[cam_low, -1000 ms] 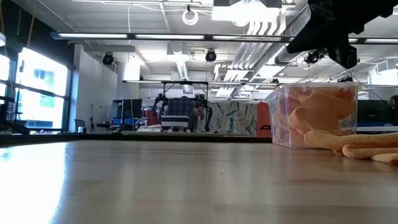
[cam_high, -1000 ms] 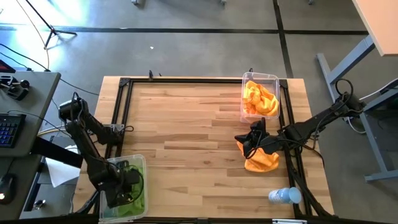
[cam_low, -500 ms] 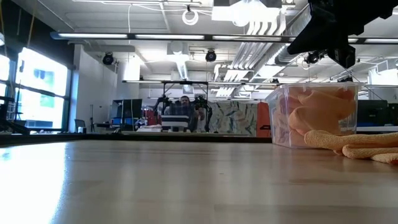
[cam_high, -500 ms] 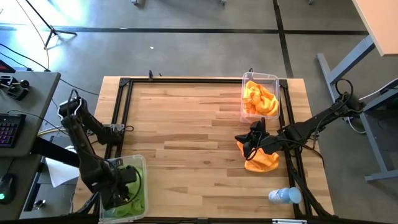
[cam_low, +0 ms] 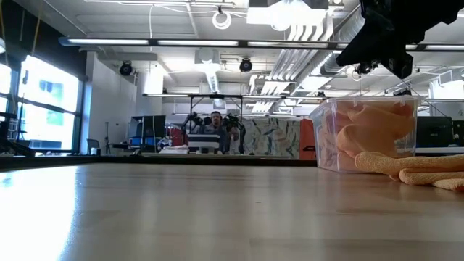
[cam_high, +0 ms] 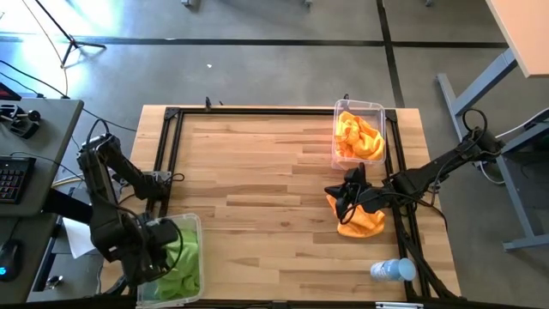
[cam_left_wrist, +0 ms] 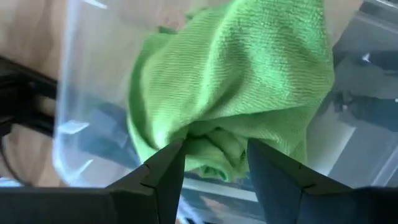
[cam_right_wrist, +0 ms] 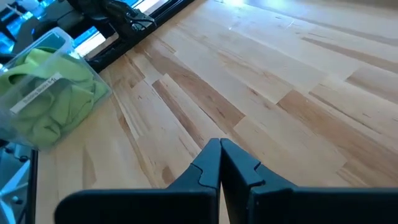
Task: Sort microfiber towel by color & place in baskets
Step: Put the orange microfiber towel into the top transparent bin
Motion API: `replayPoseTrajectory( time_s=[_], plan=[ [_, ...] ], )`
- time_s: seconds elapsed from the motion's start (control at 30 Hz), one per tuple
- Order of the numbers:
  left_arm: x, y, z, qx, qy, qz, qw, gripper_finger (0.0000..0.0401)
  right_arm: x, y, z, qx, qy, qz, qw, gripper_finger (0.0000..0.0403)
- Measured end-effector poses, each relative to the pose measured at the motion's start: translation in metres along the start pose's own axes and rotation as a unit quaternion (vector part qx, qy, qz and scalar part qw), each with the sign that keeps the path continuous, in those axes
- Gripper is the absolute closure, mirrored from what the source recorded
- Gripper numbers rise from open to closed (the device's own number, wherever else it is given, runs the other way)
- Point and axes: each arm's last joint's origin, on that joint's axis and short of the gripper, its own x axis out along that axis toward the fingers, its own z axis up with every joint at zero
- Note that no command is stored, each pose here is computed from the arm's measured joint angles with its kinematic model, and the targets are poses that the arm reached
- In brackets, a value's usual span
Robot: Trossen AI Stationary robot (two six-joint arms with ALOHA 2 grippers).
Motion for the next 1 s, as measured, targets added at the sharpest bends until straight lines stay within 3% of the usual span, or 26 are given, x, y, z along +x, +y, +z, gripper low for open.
replayPoseTrajectory(
  time_s=[0.17,0.3,0.57,0.73,1.0],
  plan=[
    [-0.013,0.004,0.001,-0.002,-0.014,0.01,1.0,0.024,0.0,0.0,0.0,-0.004,0.002,0.0,1.0,0.0402],
    [-0.019,0.005,0.01,-0.009,-0.072,0.008,0.997,0.024,0.002,-0.005,-0.002,-0.026,0.029,-0.01,0.999,0.0402],
    [-0.022,0.01,0.059,0.009,-0.18,0.03,0.983,0.024,0.008,-0.021,-0.003,-0.029,0.144,-0.012,0.989,0.0395],
    [-0.024,0.011,0.106,0.027,-0.245,0.015,0.969,0.024,0.007,-0.034,-0.008,-0.04,0.214,-0.044,0.975,0.035],
    [-0.023,0.019,0.17,0.044,-0.31,0.012,0.949,0.024,-0.001,-0.049,-0.019,-0.029,0.306,-0.103,0.946,0.0232]
  ],
)
